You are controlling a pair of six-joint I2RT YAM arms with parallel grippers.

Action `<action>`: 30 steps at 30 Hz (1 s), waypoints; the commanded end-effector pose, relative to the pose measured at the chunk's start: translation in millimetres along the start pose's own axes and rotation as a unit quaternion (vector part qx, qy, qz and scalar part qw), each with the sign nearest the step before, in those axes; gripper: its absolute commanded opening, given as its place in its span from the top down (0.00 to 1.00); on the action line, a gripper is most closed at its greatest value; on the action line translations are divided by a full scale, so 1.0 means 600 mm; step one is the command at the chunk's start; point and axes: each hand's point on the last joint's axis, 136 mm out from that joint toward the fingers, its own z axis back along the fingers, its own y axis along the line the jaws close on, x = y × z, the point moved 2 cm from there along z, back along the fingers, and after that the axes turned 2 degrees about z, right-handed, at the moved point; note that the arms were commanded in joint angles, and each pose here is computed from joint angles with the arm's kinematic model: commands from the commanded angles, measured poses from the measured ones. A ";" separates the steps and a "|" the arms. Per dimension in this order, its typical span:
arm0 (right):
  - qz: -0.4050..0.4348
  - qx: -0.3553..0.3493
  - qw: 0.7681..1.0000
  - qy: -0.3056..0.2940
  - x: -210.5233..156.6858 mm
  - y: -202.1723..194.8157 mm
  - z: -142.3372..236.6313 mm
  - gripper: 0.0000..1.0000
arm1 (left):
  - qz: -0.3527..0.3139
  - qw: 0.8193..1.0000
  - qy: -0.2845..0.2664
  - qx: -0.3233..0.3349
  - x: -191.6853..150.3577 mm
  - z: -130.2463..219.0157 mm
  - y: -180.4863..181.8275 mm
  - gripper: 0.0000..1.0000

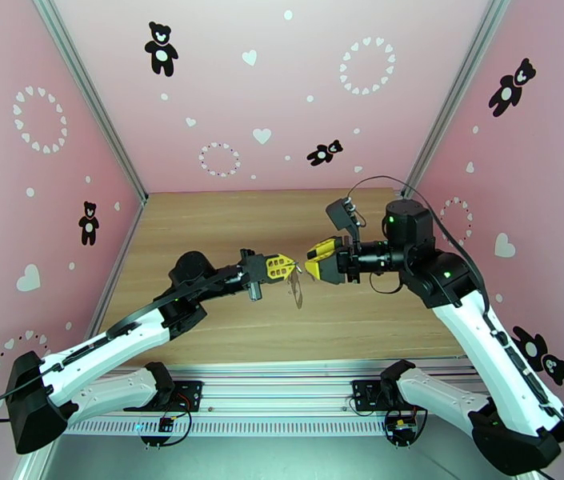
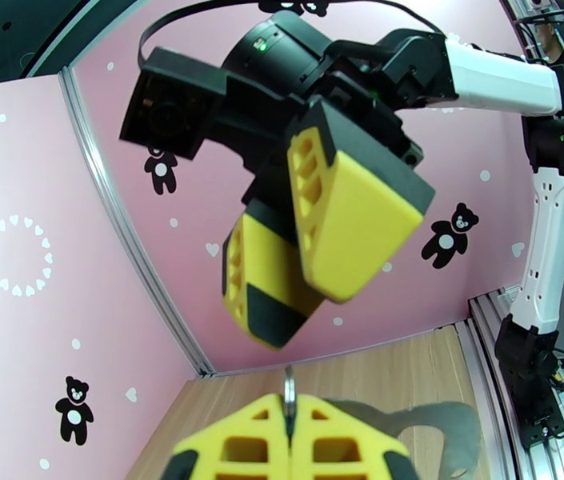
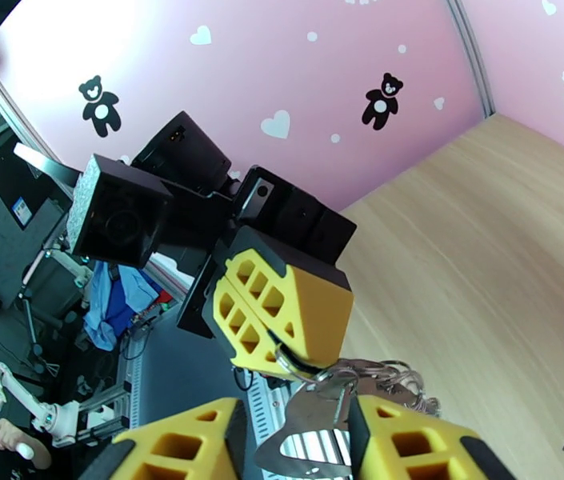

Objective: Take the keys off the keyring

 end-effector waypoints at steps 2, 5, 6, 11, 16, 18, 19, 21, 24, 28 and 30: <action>0.043 0.030 0.998 -0.018 0.004 0.012 0.001 0.58 | -0.012 0.999 -0.037 -0.003 0.050 0.005 0.009 1.00; 0.049 0.045 0.998 -0.013 -0.002 0.013 -0.002 0.54 | -0.012 0.999 -0.038 -0.004 0.050 0.004 0.010 1.00; 0.050 0.048 0.998 -0.007 -0.005 0.010 -0.004 0.54 | -0.013 0.999 -0.039 -0.005 0.051 0.004 0.010 1.00; 0.064 0.066 0.996 -0.009 -0.015 0.002 -0.011 0.51 | -0.011 0.999 -0.037 -0.009 0.048 0.001 0.009 1.00; 0.071 0.077 0.994 -0.009 -0.010 -0.012 -0.023 0.46 | -0.007 0.999 -0.038 -0.014 0.046 0.000 0.009 1.00; 0.075 0.098 0.992 -0.016 -0.003 -0.008 -0.026 0.41 | -0.005 0.999 -0.038 -0.018 0.044 -0.003 0.008 1.00; 0.081 0.103 0.991 -0.018 0.000 -0.003 -0.025 0.41 | -0.004 0.999 -0.038 -0.018 0.043 -0.004 0.008 1.00; 0.084 0.116 0.990 -0.015 -0.003 0.003 -0.028 0.41 | -0.004 0.999 -0.037 -0.017 0.042 -0.005 0.010 1.00; 0.068 0.139 0.988 0.005 -0.017 0.004 -0.039 0.41 | -0.006 0.999 -0.037 -0.019 0.042 -0.007 0.011 1.00; 0.067 0.147 0.987 0.018 -0.024 0.009 -0.044 0.42 | -0.007 0.999 -0.035 -0.021 0.043 -0.010 0.014 1.00; 0.070 0.148 0.986 0.025 -0.027 0.015 -0.040 0.46 | -0.008 0.999 -0.032 -0.018 0.042 -0.008 0.015 1.00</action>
